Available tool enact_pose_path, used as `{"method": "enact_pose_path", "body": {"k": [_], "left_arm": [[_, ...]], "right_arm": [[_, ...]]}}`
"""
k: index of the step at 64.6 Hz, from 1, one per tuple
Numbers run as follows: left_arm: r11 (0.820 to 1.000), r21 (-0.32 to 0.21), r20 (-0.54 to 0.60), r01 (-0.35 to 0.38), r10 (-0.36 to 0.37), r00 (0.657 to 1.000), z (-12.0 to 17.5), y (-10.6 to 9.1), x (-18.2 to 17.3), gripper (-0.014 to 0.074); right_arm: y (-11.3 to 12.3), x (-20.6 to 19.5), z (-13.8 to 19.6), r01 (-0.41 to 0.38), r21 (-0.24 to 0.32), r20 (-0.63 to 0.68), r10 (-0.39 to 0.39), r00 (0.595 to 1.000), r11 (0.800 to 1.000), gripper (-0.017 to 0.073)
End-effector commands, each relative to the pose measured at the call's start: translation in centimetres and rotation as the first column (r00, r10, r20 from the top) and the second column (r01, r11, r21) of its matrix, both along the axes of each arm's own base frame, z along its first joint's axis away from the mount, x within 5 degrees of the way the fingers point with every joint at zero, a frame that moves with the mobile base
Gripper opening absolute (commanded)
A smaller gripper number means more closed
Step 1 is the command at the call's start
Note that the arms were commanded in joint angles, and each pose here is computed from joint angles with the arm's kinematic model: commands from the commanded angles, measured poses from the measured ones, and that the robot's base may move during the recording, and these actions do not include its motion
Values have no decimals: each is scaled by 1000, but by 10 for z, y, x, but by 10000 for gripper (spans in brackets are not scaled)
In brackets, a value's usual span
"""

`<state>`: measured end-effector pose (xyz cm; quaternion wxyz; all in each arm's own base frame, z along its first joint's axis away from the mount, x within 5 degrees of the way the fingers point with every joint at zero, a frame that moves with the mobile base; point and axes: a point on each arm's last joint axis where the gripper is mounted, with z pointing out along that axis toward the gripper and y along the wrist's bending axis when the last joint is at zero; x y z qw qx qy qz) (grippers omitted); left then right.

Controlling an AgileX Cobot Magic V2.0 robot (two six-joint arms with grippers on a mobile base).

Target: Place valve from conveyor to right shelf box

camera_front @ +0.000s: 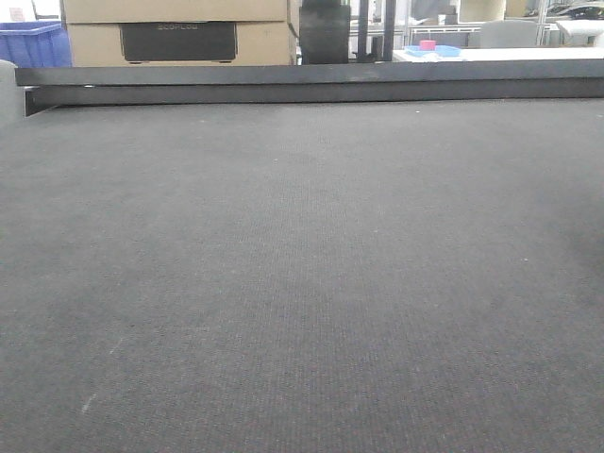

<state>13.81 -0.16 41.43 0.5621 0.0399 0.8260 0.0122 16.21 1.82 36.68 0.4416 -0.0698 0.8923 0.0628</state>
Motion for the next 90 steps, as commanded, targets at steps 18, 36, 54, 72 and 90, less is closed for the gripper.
{"method": "enact_pose_path", "body": {"k": [18,36,54,72,90], "left_arm": [[1000,-19,231,2,2,973,25,-1,-22,-111],[1000,-19,257,1,4,966,27,-1,-21,-111],[1000,-19,255,1,4,967,27,-1,-21,-111],[1000,-19,255,1,4,967,27,-1,-21,-111],[1000,-19,255,1,4,967,27,-1,-21,-111]], "right_arm": [[-5,-46,63,37,21,437,-42,899,999,-152],[-5,-54,79,35,24,483,-42,875,999,-152],[-5,-53,80,35,25,486,-43,873,999,-152],[-5,-54,80,34,26,484,-42,874,999,-152],[-5,-54,80,34,26,484,-42,874,999,-152]]}}
